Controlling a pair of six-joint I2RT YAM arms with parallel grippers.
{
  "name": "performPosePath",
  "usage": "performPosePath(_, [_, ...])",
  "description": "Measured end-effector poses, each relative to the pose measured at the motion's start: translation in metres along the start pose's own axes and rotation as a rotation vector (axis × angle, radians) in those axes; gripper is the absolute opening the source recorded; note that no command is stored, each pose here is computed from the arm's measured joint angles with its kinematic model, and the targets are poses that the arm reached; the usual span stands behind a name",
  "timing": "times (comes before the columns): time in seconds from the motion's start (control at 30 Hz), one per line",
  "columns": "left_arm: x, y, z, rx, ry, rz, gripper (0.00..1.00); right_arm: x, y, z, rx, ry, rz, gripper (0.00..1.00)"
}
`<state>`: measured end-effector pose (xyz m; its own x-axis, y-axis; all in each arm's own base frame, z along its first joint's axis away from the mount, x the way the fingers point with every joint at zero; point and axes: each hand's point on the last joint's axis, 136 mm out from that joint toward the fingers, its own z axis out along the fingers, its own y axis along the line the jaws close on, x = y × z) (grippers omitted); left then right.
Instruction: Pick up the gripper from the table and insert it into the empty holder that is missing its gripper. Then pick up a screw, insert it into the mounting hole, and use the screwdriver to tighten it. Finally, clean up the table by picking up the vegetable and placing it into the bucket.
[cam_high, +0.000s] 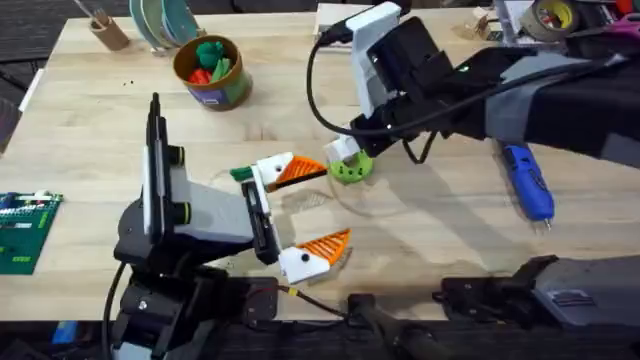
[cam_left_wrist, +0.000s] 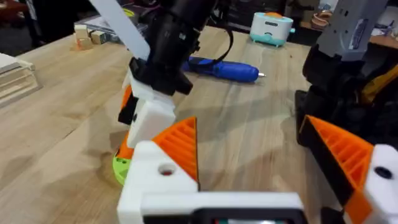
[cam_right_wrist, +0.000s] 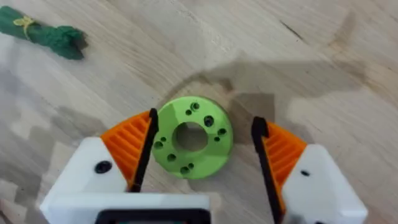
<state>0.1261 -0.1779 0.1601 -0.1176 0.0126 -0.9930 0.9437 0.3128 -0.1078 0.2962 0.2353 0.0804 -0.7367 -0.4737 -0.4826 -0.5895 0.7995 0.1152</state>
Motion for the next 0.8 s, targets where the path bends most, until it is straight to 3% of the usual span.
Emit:
performPosePath(0.57, [0.000,0.000,0.000,0.000,0.000,0.000,0.993,0.009,-0.002,0.015,0.131,0.040,-0.028,0.794])
performPosePath(0.8, [0.000,0.000,0.000,0.000,0.000,0.000,0.993,0.007,-0.002,0.016,0.131,0.029,-0.012,0.603])
